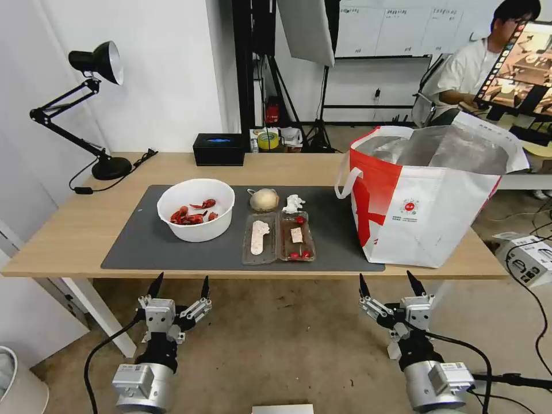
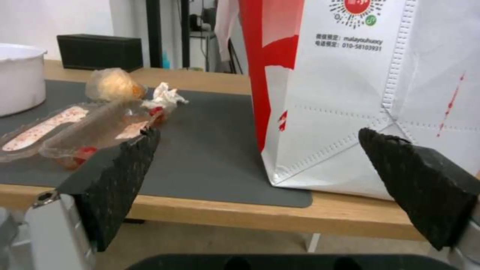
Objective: Pick up the trash from the table and place it into the takeout bag.
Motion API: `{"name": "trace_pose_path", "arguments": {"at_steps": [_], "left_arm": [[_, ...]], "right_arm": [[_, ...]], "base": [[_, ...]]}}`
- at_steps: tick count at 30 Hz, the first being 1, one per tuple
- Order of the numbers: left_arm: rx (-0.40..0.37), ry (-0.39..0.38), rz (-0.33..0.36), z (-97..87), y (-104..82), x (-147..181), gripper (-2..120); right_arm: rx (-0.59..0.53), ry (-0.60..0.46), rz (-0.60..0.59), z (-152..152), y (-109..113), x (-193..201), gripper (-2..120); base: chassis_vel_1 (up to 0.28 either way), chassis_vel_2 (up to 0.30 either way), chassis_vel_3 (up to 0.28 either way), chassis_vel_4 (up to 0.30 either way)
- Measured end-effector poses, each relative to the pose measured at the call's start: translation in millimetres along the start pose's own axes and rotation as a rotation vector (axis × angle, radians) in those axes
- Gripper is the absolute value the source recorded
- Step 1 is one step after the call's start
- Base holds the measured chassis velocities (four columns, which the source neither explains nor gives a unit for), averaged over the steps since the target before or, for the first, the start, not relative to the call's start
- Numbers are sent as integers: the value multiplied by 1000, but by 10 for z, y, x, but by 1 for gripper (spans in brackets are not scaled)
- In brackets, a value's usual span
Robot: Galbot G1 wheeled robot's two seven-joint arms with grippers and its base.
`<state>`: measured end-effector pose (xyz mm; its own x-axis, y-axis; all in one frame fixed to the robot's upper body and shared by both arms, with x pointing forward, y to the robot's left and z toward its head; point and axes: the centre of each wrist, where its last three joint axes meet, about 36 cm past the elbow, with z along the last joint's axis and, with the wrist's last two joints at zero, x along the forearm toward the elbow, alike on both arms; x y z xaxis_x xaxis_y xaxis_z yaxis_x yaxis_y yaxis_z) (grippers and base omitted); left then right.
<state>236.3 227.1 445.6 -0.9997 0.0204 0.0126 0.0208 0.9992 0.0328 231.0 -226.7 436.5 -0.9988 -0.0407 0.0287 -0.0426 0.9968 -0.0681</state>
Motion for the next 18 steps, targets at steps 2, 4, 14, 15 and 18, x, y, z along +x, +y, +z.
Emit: {"name": "trace_pose_path", "arguments": {"at_steps": [2,4,14,15,18], "left_arm": [[7,-3,-1,-24,9,-16,100],[64,-17,-3,-218,73,-131,100],[175,-32,30,-681,181,-324,100],[205,-37,51,-755,188,-356,100],[223,-30,68,-739,177,-369,100]], "right_arm": [[1,1,-5,-15,-19,-15,100],[4,7,-40,-137,-154,-125,100],[30,37,-132,-489,-431,-376,100],[43,48,-157,-593,-494,-438,100],[66,68,-196,-763,-577,-523,100]], "base": [[0,0,0,0],[0,0,0,0],[0,0,0,0],[0,0,0,0],[0,0,0,0]]}}
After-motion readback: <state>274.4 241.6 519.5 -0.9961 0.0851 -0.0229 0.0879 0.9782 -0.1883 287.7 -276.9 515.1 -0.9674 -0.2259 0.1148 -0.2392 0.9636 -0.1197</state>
